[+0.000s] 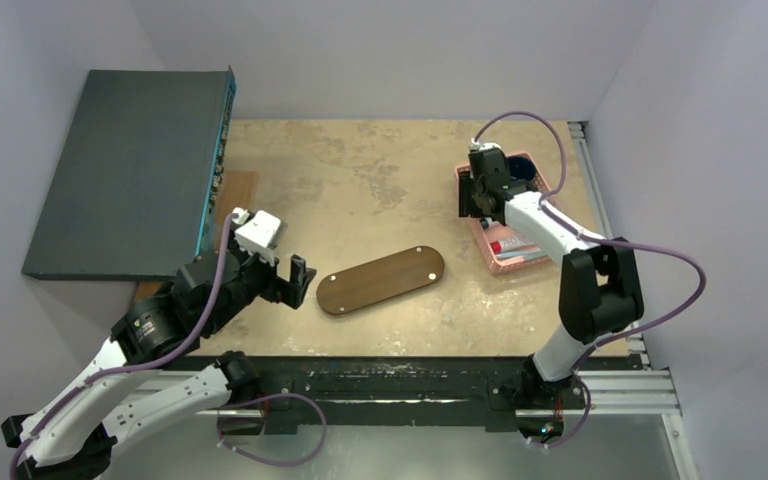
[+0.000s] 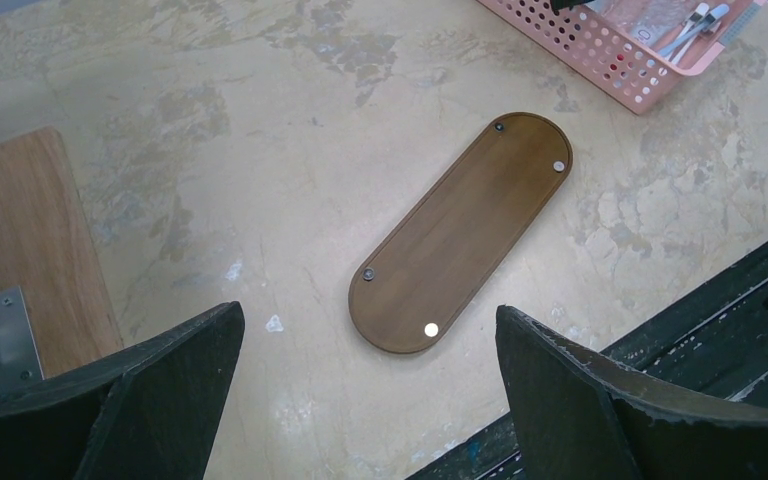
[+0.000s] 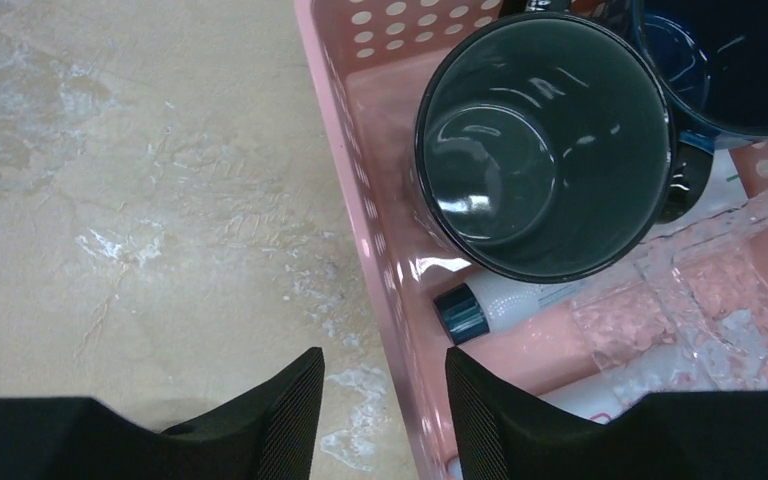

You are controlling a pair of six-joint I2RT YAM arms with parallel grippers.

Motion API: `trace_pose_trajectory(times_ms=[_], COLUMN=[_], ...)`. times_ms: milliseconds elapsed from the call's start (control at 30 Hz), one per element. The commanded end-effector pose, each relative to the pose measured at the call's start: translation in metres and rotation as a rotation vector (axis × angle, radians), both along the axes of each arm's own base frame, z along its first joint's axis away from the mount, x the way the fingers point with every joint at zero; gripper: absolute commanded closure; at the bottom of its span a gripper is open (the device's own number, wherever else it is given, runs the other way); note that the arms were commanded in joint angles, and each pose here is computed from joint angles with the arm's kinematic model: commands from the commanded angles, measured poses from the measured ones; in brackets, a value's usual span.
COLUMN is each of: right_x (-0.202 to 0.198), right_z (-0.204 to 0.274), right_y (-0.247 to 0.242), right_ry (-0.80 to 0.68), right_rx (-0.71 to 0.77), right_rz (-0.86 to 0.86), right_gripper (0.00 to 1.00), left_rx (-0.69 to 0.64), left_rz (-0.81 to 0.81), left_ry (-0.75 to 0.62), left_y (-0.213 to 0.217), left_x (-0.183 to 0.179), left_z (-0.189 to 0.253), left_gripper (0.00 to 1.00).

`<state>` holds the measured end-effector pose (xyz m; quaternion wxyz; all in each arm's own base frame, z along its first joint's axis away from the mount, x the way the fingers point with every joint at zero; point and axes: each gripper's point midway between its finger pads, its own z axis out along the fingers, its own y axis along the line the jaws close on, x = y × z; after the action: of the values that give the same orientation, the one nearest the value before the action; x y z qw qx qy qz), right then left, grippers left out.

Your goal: Prepare toiletry sets of a toothbrush and toothpaste on the tray

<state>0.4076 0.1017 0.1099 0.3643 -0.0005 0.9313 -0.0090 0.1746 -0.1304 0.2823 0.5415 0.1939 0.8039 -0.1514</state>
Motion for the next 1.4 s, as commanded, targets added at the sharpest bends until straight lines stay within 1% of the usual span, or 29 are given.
trace_pose_trajectory(times_ms=[0,67,300,433,500,600,667,700,933,1133,1200,1367], right_x=[0.014,0.015,0.017,0.017,0.016,0.016,0.018,0.018,0.025,0.035,0.038,0.043], right_z=[0.012,0.008,-0.006,-0.013,-0.016,-0.020,-0.022,-0.024,-0.024,-0.006,-0.002,0.007], right_y=[0.007,0.008,0.006,0.003,0.001,-0.002,-0.002,-0.002,0.007,0.026,0.034,0.051], right_ry=[-0.045,-0.034,0.011,0.031,0.039,0.049,0.060,0.068,0.042,-0.028,-0.046,-0.098], right_rx=[0.019,0.014,-0.017,-0.035,-0.049,-0.068,-0.078,-0.084,-0.070,-0.049,-0.058,-0.143], right_rz=[0.028,0.033,0.033,0.027,0.022,0.024,0.028,0.029,0.097,0.201,0.256,0.381], right_gripper=[0.50,0.52,0.65,0.70,0.80,0.90,0.95,1.00,1.00,1.00,1.00,1.00], left_rx=[0.001,0.001,-0.001,0.004,0.008,0.006,0.008,0.008,0.007,0.010,0.010,0.011], left_rz=[0.020,0.019,0.019,0.019,0.021,0.020,0.022,0.021,0.022,0.022,0.022,0.023], left_ry=[-0.005,-0.004,-0.006,-0.004,-0.002,-0.003,-0.002,-0.002,-0.004,-0.003,-0.004,-0.006], left_y=[0.002,0.002,0.003,0.003,0.003,0.003,0.003,0.003,0.003,0.003,0.004,0.004], left_x=[0.002,0.002,0.002,0.002,0.002,0.002,0.003,0.003,0.002,0.003,0.003,0.002], left_z=[0.000,0.000,0.000,-0.001,-0.001,-0.001,-0.001,-0.001,-0.001,-0.001,-0.001,-0.001], left_gripper=[0.04,0.04,0.04,0.04,0.04,0.04,0.04,0.04,0.04,0.04,0.04,0.04])
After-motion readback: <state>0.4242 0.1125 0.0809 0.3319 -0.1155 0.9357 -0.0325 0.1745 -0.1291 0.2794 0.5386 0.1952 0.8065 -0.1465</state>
